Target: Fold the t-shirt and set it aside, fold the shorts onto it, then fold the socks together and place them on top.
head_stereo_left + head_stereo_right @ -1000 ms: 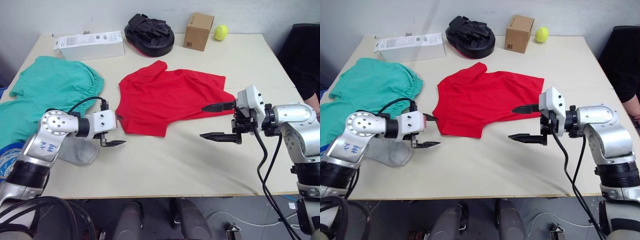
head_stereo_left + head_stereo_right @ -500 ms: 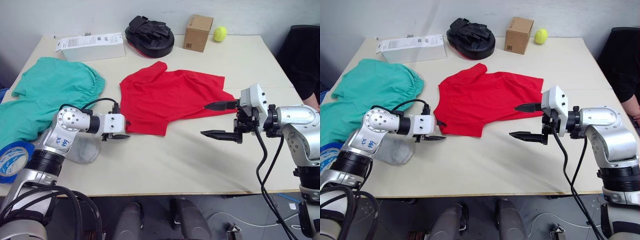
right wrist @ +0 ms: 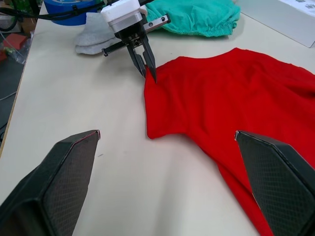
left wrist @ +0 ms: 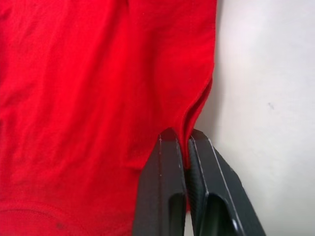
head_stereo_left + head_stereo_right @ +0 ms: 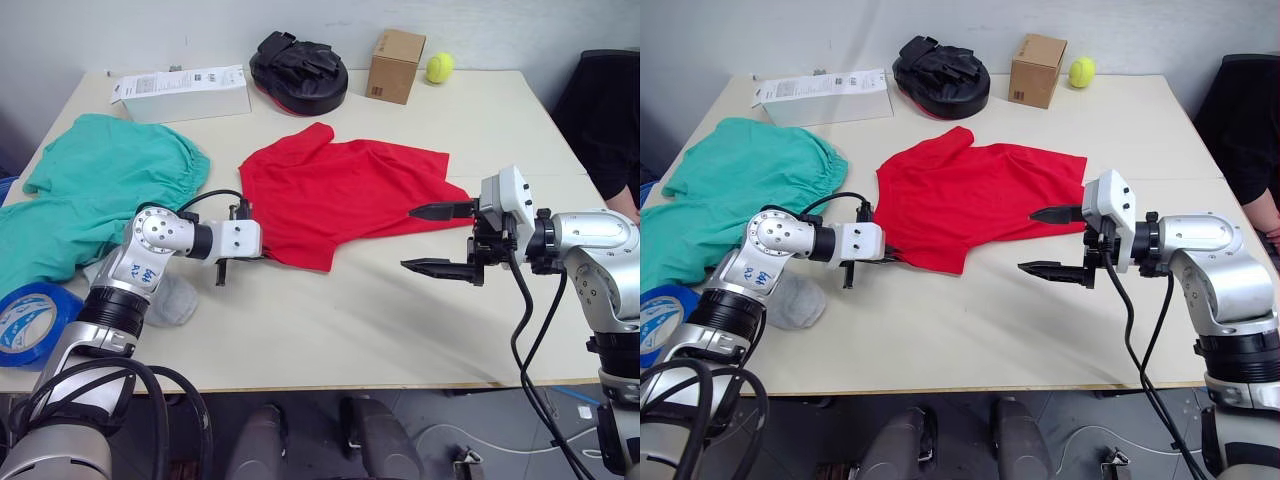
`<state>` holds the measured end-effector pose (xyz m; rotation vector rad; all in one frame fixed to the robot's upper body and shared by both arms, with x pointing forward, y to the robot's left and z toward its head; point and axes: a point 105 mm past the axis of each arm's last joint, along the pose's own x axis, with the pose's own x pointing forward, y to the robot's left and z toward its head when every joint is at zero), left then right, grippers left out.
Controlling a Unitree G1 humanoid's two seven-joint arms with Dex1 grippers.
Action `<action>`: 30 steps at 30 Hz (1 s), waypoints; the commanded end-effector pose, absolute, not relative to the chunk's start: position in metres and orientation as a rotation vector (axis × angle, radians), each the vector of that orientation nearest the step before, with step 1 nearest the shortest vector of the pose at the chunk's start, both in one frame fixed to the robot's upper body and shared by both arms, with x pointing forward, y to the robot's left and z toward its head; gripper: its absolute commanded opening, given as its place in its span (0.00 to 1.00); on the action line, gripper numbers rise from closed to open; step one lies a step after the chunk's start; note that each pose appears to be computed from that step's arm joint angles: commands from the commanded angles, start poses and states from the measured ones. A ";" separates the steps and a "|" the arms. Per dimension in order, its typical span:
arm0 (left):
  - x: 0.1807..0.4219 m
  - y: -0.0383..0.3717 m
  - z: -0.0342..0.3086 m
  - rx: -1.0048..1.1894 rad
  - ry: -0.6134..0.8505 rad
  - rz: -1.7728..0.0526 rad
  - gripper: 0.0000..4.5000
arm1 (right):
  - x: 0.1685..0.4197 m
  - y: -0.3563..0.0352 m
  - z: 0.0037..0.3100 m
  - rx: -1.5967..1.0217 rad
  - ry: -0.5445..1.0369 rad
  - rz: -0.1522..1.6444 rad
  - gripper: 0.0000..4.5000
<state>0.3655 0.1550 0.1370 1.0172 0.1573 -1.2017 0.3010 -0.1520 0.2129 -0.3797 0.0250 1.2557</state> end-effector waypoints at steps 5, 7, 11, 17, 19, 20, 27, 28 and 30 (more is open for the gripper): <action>0.352 0.153 0.167 0.820 0.106 -1.211 0.00 | 0.311 -0.173 0.208 -0.472 0.056 1.173 1.00; 0.345 0.153 0.172 0.745 0.121 -1.219 0.00 | 0.322 -0.184 0.201 -0.535 0.086 1.130 1.00; 0.335 0.152 0.175 0.690 0.129 -1.210 0.00 | 0.345 -0.204 0.189 -0.666 0.148 1.060 1.00; 0.327 0.152 0.164 0.677 0.165 -1.191 0.00 | 0.368 -0.204 0.195 -0.696 0.139 1.051 1.00; 0.328 0.152 0.160 0.712 0.168 -1.182 0.00 | 0.367 -0.200 0.198 -0.689 0.121 1.071 1.00; 0.328 0.152 0.157 0.729 0.171 -1.181 0.00 | 0.366 -0.197 0.200 -0.680 0.109 1.085 1.00; 0.327 0.153 0.162 0.749 0.157 -1.190 0.23 | 0.315 -0.164 0.211 -0.566 0.039 1.345 1.00; 0.327 0.154 0.163 0.751 0.154 -1.187 0.31 | 0.310 -0.160 0.214 -0.543 0.036 1.368 1.00; 0.327 0.155 0.167 0.764 0.142 -1.189 0.45 | 0.297 -0.150 0.221 -0.482 0.026 1.421 1.00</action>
